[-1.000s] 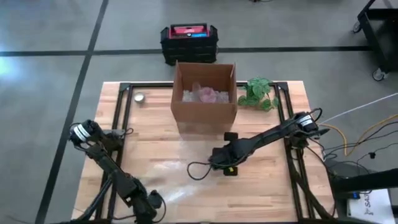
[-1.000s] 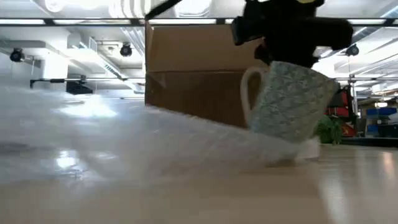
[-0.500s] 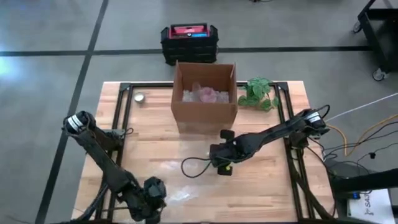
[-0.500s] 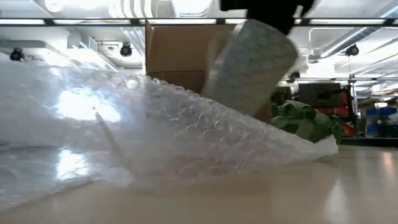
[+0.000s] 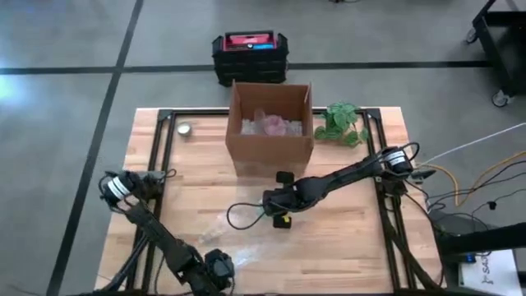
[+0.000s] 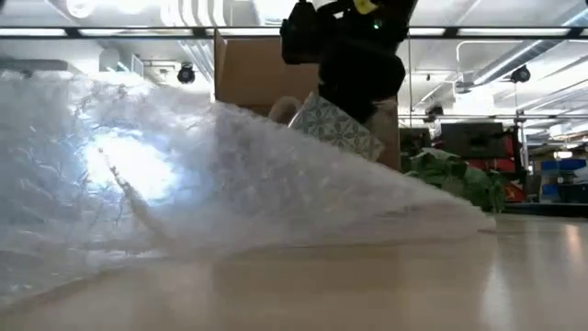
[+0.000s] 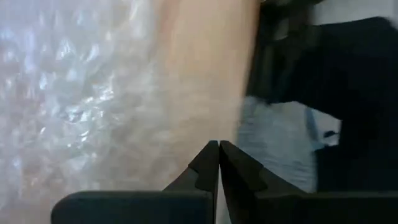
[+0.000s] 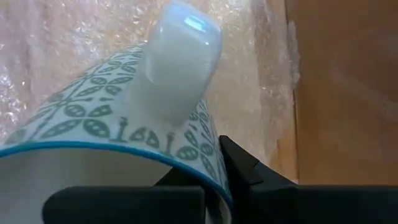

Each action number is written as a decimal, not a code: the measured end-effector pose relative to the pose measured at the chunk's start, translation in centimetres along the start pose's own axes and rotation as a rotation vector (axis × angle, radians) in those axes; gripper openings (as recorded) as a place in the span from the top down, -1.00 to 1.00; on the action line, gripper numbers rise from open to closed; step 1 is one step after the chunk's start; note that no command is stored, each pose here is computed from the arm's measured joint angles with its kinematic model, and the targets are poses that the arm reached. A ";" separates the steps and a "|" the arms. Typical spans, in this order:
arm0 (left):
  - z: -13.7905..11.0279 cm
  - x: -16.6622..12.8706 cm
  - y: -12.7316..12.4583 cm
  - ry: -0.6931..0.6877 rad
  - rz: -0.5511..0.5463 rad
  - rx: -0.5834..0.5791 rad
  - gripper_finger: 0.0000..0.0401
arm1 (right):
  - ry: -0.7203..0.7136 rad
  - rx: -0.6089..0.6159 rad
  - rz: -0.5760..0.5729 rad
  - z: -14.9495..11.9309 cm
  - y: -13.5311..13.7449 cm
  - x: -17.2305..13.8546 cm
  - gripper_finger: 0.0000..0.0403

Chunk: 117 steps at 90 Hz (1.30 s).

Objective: Wrap mug
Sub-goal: Wrap the white mug in bubble wrap

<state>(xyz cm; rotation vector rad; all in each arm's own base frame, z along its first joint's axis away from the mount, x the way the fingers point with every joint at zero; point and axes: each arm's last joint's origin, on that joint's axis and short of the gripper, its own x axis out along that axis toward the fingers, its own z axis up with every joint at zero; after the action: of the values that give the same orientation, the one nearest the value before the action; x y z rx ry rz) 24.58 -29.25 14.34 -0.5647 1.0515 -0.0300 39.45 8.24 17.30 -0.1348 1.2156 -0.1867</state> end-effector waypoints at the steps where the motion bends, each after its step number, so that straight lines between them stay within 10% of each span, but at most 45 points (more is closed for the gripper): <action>1: -0.1 0.2 0.1 0.006 0.004 -0.004 1.00 | 0.000 0.000 0.000 0.0 0.0 0.0 1.00; 26: -1.5 1.8 -1.0 0.219 -0.188 -0.019 1.00 | 0.045 -0.007 -0.013 -0.4 -0.6 -0.5 1.00; 51: -1.5 -2.5 -3.0 0.328 -0.333 -0.066 1.00 | 0.108 -0.002 -0.033 -1.1 -1.1 -0.9 1.00; 117: -1.0 -5.8 2.3 0.057 0.313 -0.102 1.00 | 0.496 0.047 -0.014 -6.5 2.4 -6.0 1.00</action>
<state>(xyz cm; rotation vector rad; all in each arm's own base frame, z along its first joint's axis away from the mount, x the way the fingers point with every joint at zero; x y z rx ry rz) 20.23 -26.09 17.62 -0.4878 1.1925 0.2848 31.53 11.85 20.11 -0.0561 1.7025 -0.2715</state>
